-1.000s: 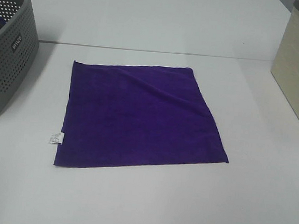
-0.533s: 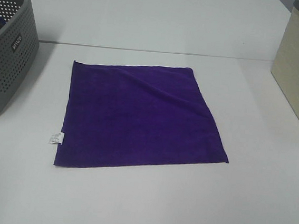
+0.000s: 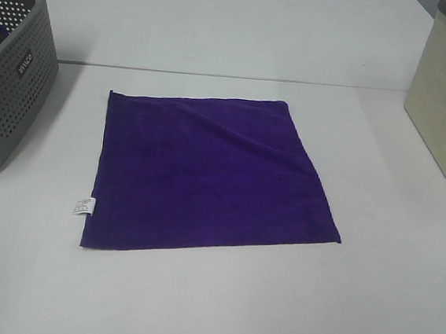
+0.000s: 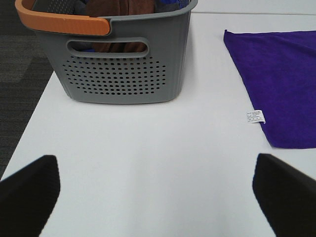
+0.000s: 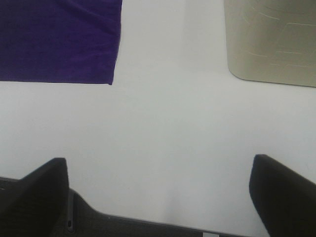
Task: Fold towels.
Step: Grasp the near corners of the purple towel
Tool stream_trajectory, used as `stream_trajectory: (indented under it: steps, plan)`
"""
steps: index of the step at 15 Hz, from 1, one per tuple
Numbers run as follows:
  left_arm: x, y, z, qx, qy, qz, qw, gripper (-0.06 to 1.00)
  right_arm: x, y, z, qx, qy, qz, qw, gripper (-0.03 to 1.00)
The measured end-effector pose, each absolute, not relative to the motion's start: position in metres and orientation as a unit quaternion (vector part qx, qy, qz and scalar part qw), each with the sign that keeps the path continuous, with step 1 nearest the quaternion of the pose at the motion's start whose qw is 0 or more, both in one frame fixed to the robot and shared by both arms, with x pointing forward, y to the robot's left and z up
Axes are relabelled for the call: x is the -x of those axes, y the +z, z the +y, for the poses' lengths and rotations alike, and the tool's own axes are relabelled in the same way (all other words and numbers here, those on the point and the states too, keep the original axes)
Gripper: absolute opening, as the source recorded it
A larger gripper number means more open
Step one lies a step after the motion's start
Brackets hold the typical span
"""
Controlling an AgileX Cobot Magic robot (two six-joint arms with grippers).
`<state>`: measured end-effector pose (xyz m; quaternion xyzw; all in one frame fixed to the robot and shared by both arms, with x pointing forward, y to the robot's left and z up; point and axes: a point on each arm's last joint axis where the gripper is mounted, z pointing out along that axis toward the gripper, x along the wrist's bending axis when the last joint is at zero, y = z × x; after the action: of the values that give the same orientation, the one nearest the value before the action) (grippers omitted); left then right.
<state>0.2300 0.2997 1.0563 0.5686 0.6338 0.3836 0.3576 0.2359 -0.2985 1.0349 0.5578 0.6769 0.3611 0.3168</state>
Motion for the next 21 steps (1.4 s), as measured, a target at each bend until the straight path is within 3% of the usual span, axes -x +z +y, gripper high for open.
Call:
stream_trajectory:
  steps: [21]
  plan:
    - [-0.2301, 1.0563, 0.2998, -0.569, 0.384, 0.634, 0.357, 0.99, -0.2360, 1.0349, -0.2990, -0.558, 0.359, 0.677, 0.319, 0.96]
